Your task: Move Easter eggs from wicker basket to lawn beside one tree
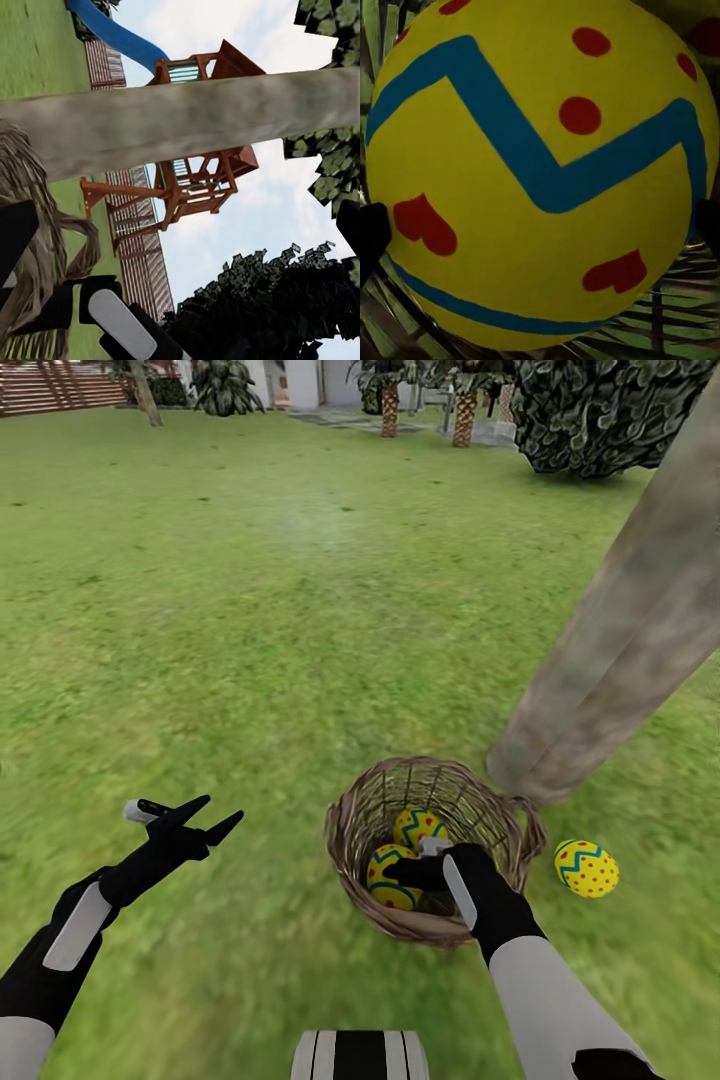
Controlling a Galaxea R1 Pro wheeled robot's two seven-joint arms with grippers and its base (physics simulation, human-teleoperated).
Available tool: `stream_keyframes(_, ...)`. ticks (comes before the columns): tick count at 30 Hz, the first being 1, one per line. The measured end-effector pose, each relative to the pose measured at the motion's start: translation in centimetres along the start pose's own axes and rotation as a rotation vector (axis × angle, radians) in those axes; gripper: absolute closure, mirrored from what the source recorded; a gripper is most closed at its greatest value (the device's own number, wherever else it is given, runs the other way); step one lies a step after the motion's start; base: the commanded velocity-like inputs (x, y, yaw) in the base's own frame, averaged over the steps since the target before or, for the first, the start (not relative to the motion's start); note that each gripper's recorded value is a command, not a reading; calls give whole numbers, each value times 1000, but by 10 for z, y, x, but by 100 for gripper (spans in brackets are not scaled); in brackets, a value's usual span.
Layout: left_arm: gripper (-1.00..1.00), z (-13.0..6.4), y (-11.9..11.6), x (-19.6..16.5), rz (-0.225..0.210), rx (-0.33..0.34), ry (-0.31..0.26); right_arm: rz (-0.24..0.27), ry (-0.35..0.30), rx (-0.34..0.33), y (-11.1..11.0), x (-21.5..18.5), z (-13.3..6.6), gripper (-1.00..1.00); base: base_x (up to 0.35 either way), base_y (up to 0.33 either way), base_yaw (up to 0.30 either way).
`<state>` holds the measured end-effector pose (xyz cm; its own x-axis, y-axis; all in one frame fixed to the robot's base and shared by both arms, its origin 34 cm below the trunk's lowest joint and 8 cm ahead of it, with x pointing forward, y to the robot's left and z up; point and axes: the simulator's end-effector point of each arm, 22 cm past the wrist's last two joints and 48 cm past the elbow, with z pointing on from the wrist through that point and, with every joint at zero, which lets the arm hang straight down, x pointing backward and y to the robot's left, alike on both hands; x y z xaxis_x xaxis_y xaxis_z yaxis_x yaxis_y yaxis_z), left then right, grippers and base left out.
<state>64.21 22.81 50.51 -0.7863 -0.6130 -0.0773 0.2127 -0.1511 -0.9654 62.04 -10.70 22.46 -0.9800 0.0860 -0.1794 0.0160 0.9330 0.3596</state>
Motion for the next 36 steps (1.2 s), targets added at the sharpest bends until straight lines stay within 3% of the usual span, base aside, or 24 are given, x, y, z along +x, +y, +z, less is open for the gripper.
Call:
stream_keyframes(21,-100,11,-49,-2,67,53,12,-26,-90,-12,18,-34,-44,100,-23,0,0)
stream_keyframes(29,-100,14,-69,-2,92,75,16,-34,-157,12,4,-61,-75,100,0,0,0)
stream_keyframes(30,-100,15,-71,-3,96,78,16,-19,-161,0,0,-63,-80,100,0,0,0)
stream_keyframes(31,-100,15,-74,-3,99,81,16,3,-172,-79,3,-67,-87,100,0,0,0)
stream_keyframes(33,-100,16,-78,-2,105,85,18,2,-193,-209,7,-74,-104,100,0,0,0)
stream_keyframes(36,-100,17,-85,-2,115,92,21,9,-176,-290,6,-73,-123,100,0,0,0)
